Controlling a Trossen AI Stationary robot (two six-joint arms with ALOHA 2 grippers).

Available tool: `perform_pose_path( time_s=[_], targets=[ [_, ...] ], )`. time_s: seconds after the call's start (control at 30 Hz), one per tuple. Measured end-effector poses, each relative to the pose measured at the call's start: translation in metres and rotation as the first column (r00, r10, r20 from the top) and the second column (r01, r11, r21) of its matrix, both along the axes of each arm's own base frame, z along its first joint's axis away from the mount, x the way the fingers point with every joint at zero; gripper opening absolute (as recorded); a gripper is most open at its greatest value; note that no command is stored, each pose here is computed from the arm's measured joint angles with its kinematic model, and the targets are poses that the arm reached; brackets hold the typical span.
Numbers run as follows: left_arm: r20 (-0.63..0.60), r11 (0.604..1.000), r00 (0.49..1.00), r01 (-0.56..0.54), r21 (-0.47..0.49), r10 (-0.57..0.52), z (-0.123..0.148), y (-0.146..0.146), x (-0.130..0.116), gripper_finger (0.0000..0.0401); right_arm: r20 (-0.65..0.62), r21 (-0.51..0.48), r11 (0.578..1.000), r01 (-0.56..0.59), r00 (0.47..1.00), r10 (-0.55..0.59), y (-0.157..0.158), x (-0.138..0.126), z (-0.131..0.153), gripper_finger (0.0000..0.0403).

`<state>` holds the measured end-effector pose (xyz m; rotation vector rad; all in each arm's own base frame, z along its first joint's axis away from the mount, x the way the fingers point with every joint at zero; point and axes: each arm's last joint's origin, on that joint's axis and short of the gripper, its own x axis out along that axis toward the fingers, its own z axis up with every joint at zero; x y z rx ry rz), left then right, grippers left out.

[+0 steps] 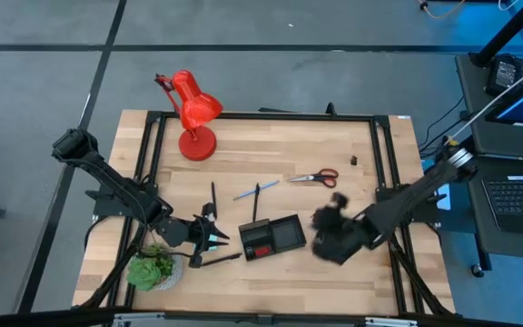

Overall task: Pick and place office supplies into organizer
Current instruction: Put the bottom black binder clip into the black desk organizer

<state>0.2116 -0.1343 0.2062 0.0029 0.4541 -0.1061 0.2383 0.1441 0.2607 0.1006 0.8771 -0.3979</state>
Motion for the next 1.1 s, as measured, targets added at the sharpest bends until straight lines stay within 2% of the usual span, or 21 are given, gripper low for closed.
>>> perform_pose_path(
  time_s=[0.1, 0.17, 0.33, 0.5, 0.63, 0.7, 0.9, 1.1],
  targets=[
    [0.002, 1.0, 1.0, -0.002, 0.0, 0.002, 0.0, 0.0, 0.0, 0.0065, -0.019, 0.129, 0.962, 0.242, 0.97, -0.241, -0.022, -0.026, -0.009, 0.0141],
    [0.002, 1.0, 1.0, -0.003, 0.001, 0.003, 0.0, 0.0, 0.0, 0.0065, -0.067, 0.179, 0.922, 0.342, 0.94, -0.336, -0.033, -0.041, -0.017, 0.0141],
    [0.002, 1.0, 1.0, -0.002, 0.002, 0.002, 0.0, 0.0, 0.0, 0.0065, -0.186, 0.226, 0.824, 0.52, 0.853, -0.487, -0.052, -0.07, -0.047, 0.0141],
    [0.002, 1.0, 1.0, -0.003, 0.002, 0.003, 0.0, 0.0, 0.0, 0.0065, -0.221, 0.223, 0.728, 0.648, 0.762, -0.609, -0.065, -0.085, -0.072, 0.0141],
    [0.003, 1.0, 1.0, -0.005, 0.004, 0.005, 0.0, 0.0, 0.0, 0.0065, -0.245, 0.229, 0.67, 0.706, 0.708, -0.662, -0.07, -0.088, -0.08, 0.0141],
    [0.003, 1.0, 1.0, -0.004, 0.004, 0.004, 0.0, 0.0, 0.0, 0.0065, -0.256, 0.232, 0.656, 0.718, 0.695, -0.671, -0.072, -0.089, -0.083, 0.0141],
    [0.003, 1.0, 1.0, -0.005, 0.004, 0.005, 0.0, 0.0, 0.0, 0.0065, -0.233, 0.321, 0.621, 0.716, 0.695, -0.681, -0.076, -0.083, -0.098, 0.0141],
    [0.003, 1.0, 1.0, -0.005, 0.003, 0.005, 0.0, 0.0, 0.0, 0.0065, -0.251, 0.346, 0.607, 0.716, 0.694, -0.675, -0.078, -0.086, -0.111, 0.0141]
  ],
)
